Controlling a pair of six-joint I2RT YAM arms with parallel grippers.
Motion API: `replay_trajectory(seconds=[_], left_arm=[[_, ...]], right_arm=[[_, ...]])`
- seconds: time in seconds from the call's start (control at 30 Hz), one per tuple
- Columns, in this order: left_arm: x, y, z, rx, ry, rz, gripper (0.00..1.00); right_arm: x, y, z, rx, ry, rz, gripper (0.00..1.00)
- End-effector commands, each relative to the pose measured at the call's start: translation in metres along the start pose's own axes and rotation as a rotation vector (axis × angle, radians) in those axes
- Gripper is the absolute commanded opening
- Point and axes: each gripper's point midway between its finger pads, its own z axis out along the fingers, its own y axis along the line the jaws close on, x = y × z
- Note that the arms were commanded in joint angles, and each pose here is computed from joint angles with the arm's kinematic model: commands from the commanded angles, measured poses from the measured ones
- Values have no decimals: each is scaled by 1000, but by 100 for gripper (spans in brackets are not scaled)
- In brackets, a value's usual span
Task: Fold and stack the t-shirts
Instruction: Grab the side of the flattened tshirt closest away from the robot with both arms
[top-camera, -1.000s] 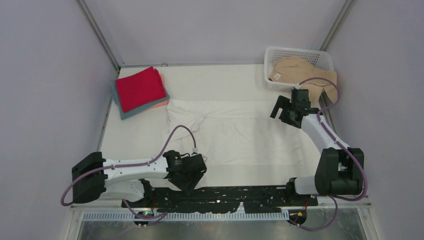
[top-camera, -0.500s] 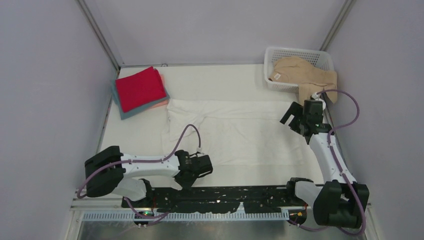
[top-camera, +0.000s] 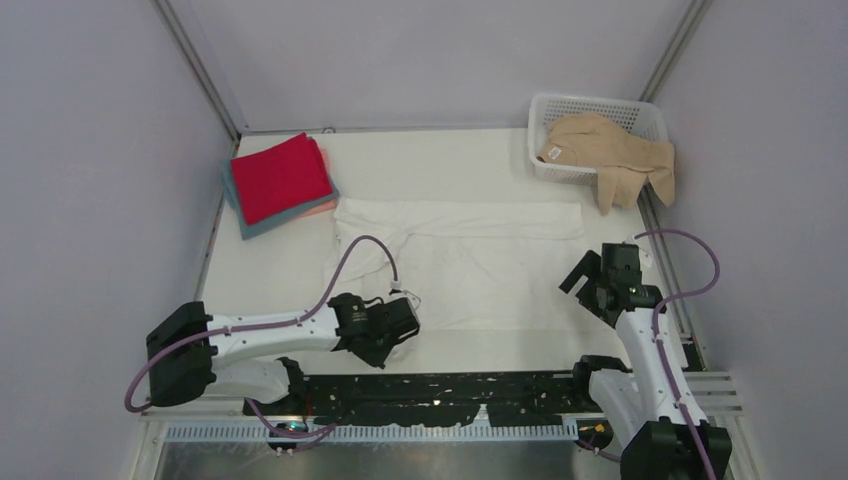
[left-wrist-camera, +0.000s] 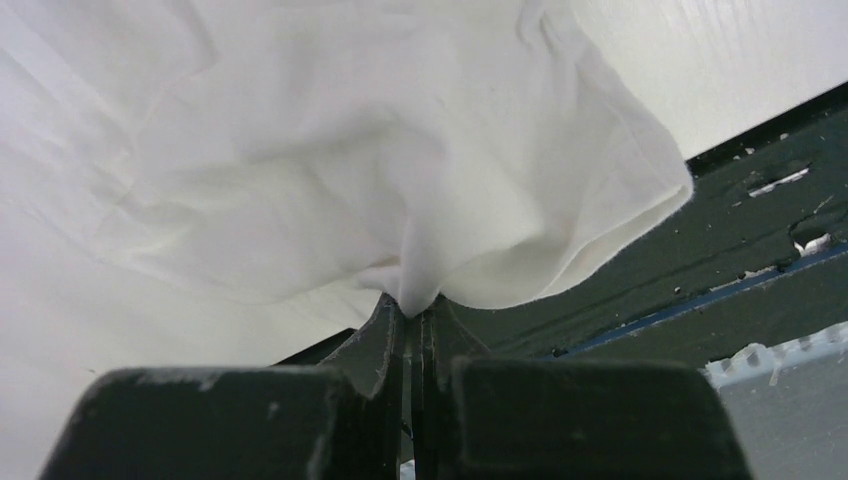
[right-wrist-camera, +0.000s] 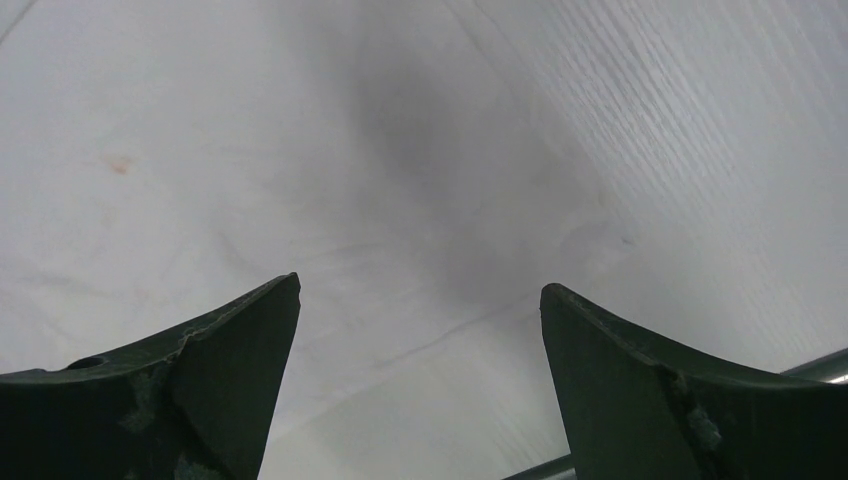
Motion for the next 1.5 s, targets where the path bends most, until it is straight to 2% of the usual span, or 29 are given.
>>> replay_trajectory(seconds=[0.0, 0.27, 0.47, 0.67, 0.87, 1.17, 1.33, 1.47], left_arm=[[-22, 4, -6, 13, -72, -28, 0], [-35, 10, -9, 76, -119, -94, 0], [-39, 15, -14, 76, -152, -112, 0], [-43, 21, -17, 46, -156, -133, 0], [-48, 22, -19, 46, -164, -155, 0], [-47, 24, -17, 44, -151, -164, 0], [-46, 21, -15, 68, -157, -161, 0], [-43, 23, -15, 64, -154, -164, 0]], right_arm=[[16, -18, 3, 66, -15, 127, 95], [31, -24, 32, 66, -52, 319, 95], [26, -29, 45, 79, -73, 323, 99], [27, -25, 47, 60, -45, 277, 83], [14, -26, 35, 54, -104, 242, 62], [17, -28, 28, 63, -88, 228, 66], [9, -25, 19, 46, -121, 262, 67], [21, -23, 19, 31, -71, 278, 67]])
